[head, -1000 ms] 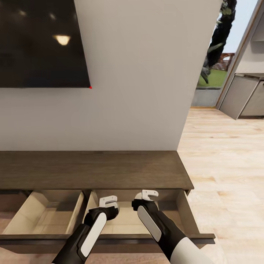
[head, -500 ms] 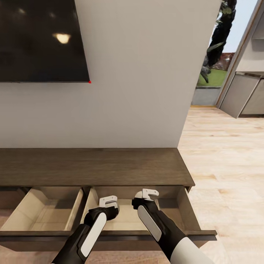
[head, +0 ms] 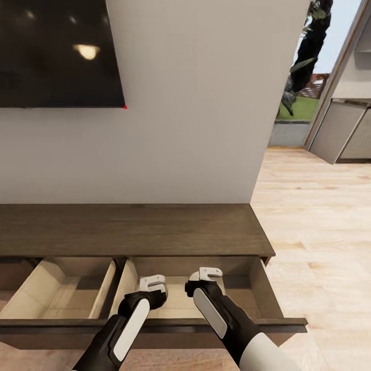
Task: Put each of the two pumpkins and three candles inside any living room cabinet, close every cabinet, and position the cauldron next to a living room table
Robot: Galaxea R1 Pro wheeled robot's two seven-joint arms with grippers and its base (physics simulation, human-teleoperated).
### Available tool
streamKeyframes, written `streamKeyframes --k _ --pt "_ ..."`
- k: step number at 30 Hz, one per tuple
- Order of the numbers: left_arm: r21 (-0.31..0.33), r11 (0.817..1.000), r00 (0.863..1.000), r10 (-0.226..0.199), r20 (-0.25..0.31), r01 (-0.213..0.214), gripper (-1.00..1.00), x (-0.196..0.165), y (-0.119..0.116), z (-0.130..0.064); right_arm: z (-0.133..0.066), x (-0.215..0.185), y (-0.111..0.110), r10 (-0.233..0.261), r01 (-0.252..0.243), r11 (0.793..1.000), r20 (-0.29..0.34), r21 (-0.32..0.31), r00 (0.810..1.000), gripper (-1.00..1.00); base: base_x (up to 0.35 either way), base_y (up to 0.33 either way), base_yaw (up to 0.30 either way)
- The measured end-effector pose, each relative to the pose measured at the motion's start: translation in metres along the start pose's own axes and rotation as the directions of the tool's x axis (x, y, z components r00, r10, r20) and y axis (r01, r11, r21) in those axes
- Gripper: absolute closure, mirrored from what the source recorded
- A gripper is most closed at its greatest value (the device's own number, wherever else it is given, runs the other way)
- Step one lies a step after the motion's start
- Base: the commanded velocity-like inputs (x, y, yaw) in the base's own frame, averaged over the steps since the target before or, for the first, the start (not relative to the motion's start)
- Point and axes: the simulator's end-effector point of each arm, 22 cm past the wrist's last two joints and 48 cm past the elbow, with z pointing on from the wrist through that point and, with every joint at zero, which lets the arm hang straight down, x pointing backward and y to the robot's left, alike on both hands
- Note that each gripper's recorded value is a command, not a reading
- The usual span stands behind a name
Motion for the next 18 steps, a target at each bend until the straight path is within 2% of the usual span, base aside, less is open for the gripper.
streamKeyframes --k 4,14,18 --pt "0.000 1.000 1.000 0.000 0.000 0.000 1.00 0.006 0.001 0.007 0.007 0.009 -0.001 -0.010 0.010 1.000 -0.012 0.002 1.000 1.00 0.000 0.000 0.000" --pt "0.005 1.000 1.000 -0.001 0.011 0.001 1.00 0.002 -0.001 0.005 0.009 0.012 -0.003 -0.015 0.015 1.000 -0.020 0.008 1.000 1.00 0.003 0.001 0.000" --pt "0.005 1.000 1.000 0.000 0.012 0.000 1.00 0.001 -0.001 0.004 0.010 0.014 -0.004 -0.017 0.018 1.000 -0.024 0.011 1.000 1.00 0.125 0.036 0.000"
